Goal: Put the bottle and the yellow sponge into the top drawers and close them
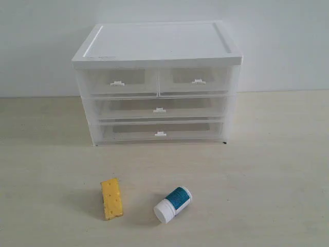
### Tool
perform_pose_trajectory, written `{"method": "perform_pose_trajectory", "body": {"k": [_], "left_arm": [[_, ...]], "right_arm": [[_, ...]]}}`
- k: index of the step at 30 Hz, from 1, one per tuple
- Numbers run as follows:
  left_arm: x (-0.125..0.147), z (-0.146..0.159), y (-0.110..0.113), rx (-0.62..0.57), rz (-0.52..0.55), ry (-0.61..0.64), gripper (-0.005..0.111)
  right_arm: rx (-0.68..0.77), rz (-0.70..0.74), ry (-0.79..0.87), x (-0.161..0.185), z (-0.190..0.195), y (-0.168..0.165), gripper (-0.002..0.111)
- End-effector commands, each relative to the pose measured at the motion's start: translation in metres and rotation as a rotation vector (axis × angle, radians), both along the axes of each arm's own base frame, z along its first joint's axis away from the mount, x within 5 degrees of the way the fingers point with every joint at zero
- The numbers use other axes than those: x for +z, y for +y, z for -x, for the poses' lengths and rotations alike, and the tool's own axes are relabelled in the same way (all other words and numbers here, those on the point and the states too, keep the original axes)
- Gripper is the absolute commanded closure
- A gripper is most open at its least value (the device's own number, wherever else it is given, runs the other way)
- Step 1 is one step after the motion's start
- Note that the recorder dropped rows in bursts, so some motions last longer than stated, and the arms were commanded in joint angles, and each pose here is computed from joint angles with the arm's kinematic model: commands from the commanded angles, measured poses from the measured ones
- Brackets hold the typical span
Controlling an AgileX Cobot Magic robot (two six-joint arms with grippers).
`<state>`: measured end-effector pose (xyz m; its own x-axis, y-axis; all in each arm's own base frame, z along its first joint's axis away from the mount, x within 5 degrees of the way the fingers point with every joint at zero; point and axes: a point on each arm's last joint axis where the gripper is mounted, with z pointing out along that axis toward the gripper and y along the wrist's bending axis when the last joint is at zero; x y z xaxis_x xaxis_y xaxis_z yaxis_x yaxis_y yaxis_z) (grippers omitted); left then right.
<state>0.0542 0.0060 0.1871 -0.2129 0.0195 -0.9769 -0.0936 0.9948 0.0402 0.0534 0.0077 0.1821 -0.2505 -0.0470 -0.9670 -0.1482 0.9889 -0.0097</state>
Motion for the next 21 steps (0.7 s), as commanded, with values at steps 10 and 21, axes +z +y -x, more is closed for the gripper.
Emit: {"method": "perform_pose_trajectory", "body": {"k": [10,21], "left_arm": [[-0.001,0.000,0.000,0.003,-0.002,-0.003,0.103],[-0.001,0.000,0.000,0.003,-0.002,-0.003,0.103]], "right_arm": [[0.001,0.006,-0.012,0.001,0.000,0.000,0.108],[-0.119,-1.237,0.249,0.006,0.003,0.017,0.108]]}}
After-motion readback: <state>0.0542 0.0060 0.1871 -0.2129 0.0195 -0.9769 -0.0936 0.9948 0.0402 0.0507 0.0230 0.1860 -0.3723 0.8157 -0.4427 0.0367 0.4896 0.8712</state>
